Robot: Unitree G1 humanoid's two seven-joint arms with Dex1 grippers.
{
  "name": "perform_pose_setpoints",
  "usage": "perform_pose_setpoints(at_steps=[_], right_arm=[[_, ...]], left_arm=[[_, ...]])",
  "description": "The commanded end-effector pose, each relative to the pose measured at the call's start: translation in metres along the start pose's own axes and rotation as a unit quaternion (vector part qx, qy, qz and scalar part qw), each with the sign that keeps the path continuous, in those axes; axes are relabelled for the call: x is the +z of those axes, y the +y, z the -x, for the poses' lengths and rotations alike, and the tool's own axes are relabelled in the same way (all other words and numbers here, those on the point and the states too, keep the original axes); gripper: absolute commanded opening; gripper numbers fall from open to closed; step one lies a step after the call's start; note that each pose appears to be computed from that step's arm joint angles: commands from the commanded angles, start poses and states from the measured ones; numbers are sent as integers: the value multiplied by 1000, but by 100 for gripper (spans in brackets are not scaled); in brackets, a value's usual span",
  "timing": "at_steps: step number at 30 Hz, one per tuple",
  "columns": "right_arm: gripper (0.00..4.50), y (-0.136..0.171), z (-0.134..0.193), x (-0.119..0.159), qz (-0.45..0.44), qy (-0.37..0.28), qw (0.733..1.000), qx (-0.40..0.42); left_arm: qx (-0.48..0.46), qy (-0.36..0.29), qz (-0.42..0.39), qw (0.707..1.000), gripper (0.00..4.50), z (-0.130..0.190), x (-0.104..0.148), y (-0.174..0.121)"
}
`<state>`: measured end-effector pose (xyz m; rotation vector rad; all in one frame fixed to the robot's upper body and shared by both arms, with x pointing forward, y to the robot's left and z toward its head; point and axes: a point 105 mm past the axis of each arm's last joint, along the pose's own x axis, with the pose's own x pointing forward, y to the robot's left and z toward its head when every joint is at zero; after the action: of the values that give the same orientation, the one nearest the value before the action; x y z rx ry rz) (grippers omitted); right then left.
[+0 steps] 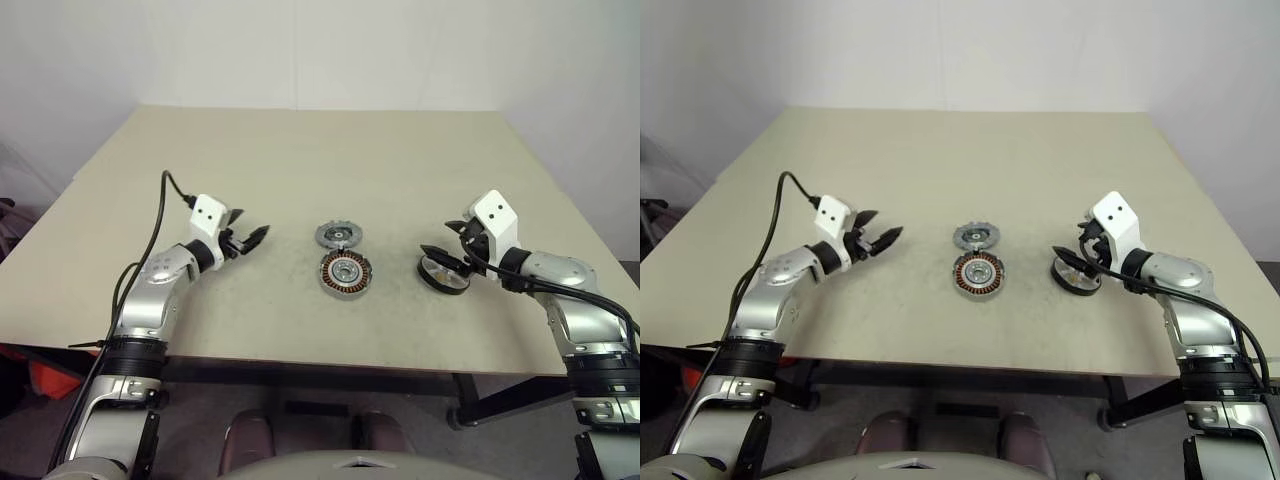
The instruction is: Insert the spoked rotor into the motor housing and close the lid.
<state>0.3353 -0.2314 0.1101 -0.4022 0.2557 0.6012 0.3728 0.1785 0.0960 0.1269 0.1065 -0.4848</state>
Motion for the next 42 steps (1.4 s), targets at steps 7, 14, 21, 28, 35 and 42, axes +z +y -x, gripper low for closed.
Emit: perform_pose_setpoints(at_steps=[7, 14, 21, 28, 35, 42], right_arm=[[373, -4, -6, 15, 16, -24, 1000, -6], [373, -1, -10, 10, 10, -23, 1000, -9], [373, -1, -10, 8, 5, -25, 999, -20], [373, -1, -9, 7, 3, -25, 999, -26], [373, -1, -6, 6, 3, -24, 999, -30], [373, -7, -6, 7, 3, -22, 999, -40]], left_arm=[[92, 42, 24, 995, 379, -1, -13, 20], [185, 57, 44, 980, 379, 0, -14, 47], [239, 84, 24, 967, 379, -5, -17, 61], [189, 84, 23, 978, 379, -25, -17, 36], [180, 95, 27, 979, 379, -28, -22, 30], [194, 111, 28, 974, 379, -21, -31, 37]])
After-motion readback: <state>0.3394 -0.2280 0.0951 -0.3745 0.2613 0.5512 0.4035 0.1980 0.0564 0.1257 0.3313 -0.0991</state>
